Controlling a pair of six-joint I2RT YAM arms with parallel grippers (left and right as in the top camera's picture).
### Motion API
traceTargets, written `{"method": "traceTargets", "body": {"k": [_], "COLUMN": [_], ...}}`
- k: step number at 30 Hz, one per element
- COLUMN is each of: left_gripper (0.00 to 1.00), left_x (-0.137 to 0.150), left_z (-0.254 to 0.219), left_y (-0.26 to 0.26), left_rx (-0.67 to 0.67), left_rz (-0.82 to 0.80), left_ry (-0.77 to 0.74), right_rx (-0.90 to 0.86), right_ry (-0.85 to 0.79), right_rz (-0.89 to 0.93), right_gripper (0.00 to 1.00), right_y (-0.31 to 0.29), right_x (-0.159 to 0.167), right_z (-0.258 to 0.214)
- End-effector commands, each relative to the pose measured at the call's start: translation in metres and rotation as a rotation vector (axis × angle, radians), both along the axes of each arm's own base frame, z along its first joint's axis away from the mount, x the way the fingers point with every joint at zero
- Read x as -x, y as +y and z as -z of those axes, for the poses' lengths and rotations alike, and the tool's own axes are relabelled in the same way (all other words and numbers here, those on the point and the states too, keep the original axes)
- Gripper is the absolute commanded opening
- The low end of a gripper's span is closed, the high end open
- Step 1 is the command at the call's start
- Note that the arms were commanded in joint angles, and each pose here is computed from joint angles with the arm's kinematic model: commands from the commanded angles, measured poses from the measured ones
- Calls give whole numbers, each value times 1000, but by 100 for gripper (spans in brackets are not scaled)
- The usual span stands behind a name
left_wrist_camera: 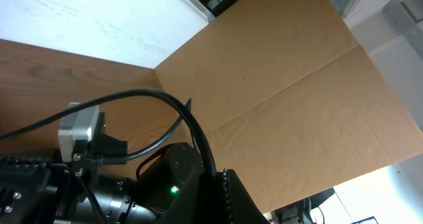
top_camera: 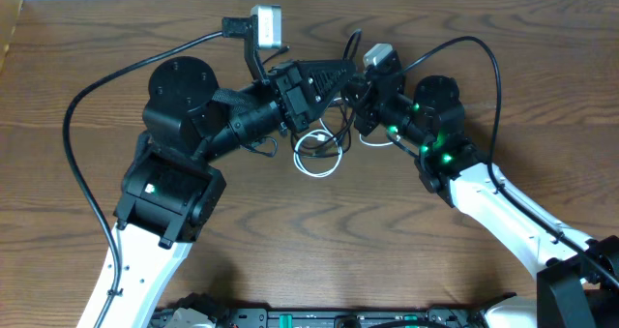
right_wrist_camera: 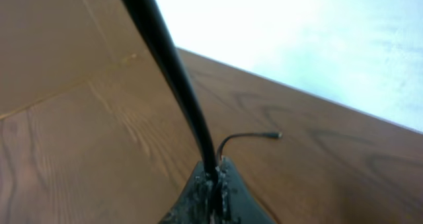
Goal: Untangle cables
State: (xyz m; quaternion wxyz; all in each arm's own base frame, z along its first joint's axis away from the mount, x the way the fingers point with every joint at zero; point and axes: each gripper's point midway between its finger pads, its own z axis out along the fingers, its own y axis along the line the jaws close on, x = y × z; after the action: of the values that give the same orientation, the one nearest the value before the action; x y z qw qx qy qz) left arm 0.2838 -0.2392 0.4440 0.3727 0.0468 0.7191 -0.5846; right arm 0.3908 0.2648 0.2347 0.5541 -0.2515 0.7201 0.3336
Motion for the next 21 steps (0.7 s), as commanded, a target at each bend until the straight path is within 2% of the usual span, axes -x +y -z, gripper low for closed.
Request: {"method": "traceTargets", "body": {"k": [1, 7, 8, 9, 11, 12, 13, 18, 21], "left_gripper": [8, 9, 15, 33, 48, 61, 65, 67, 67], "left_x": [8, 3, 1, -6, -16, -27, -31, -41, -41], "left_z": [-9, 2, 7, 23, 45, 73, 86, 146, 171], "left_y": [1, 2, 2, 7, 16, 30, 37, 77, 91], "left_rx": [-6, -113, -136, -198, -285, -392, -440, -671, -767], "left_rz": [15, 8, 0, -35, -99, -184, -219, -385, -423], "left_ry": [-60, -178, -177, -160, -116, -46, -12, 172, 249], "right_rx": [-8, 76, 96, 146, 197, 237, 255, 294, 298], "right_ry": [52, 209, 234, 291, 349, 400, 424, 531, 566], "right_rz": [5, 36, 59, 115, 167, 203, 213, 266, 310], "right_gripper": [1, 1, 1, 1, 1, 1, 1, 1, 1], "right_y": [1, -8, -13, -23, -36, -48, -53, -82, -103], "right_x": [1, 7, 7, 7, 9, 11, 13, 21, 22], "right_z": [4, 44, 51, 68, 85, 98, 104, 121, 118]}}
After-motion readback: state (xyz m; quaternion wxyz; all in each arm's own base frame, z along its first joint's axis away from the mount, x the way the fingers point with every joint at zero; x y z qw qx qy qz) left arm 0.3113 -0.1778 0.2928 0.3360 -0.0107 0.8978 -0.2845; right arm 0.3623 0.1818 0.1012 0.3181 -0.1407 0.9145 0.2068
